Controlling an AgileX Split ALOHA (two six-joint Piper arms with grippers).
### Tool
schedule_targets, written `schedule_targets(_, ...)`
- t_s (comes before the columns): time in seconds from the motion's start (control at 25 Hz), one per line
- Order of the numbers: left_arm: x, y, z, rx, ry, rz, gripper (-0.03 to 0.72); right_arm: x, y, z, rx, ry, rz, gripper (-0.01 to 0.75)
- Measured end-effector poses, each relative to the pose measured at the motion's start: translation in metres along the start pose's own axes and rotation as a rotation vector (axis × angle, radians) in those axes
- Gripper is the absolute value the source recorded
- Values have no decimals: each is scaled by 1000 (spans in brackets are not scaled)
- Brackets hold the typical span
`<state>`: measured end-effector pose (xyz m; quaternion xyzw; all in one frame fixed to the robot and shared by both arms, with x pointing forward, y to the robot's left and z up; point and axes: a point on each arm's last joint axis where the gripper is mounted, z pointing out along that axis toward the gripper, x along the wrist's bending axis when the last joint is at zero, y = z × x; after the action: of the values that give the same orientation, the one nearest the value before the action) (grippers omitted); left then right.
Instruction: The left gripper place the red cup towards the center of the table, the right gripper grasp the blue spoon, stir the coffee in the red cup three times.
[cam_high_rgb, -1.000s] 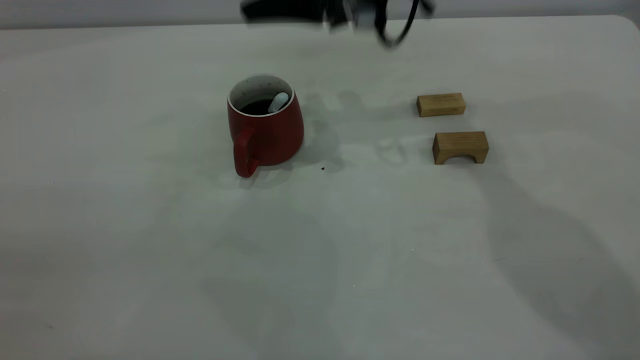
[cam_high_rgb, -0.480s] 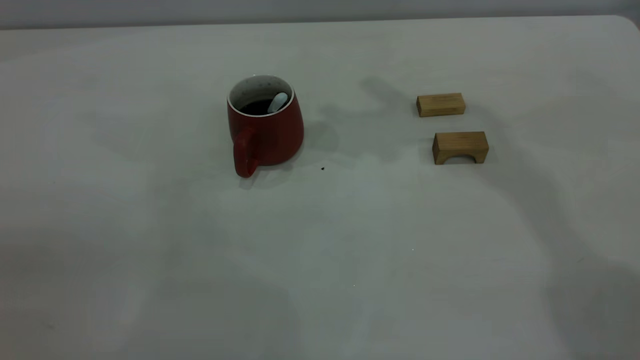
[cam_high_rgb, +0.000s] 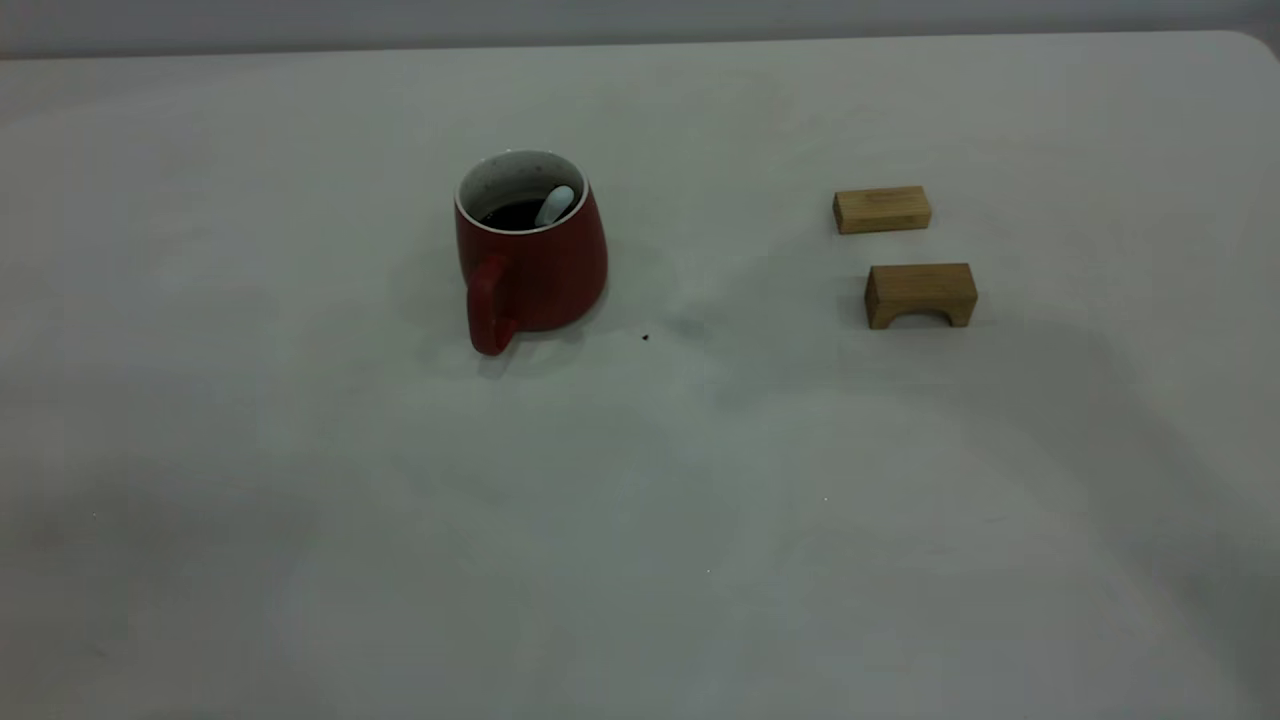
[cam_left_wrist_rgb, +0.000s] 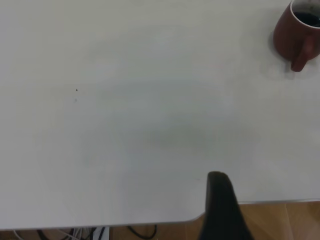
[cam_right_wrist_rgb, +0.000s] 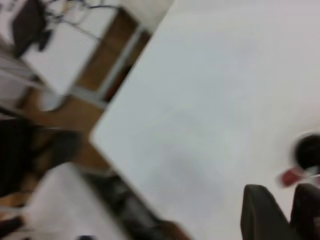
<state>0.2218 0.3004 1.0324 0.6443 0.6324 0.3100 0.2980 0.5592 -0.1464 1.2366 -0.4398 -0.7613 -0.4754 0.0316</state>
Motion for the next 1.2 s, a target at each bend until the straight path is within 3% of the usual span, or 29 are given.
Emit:
schedule_targets(0.2,0,0,0,0,0,0,551,23,-26,-53,-28,-177,-73,186)
schedule_targets(0.6,0,0,0,0,0,0,551,34,-167,-106,103,-387,-113,199)
schedule_targets(0.88,0,0,0,0,0,0,551,45,-251,-146,-40,-526,-78,211)
schedule_targets(1.2,0,0,0,0,0,0,551,39,-329,-142,-112,-704,-34,219)
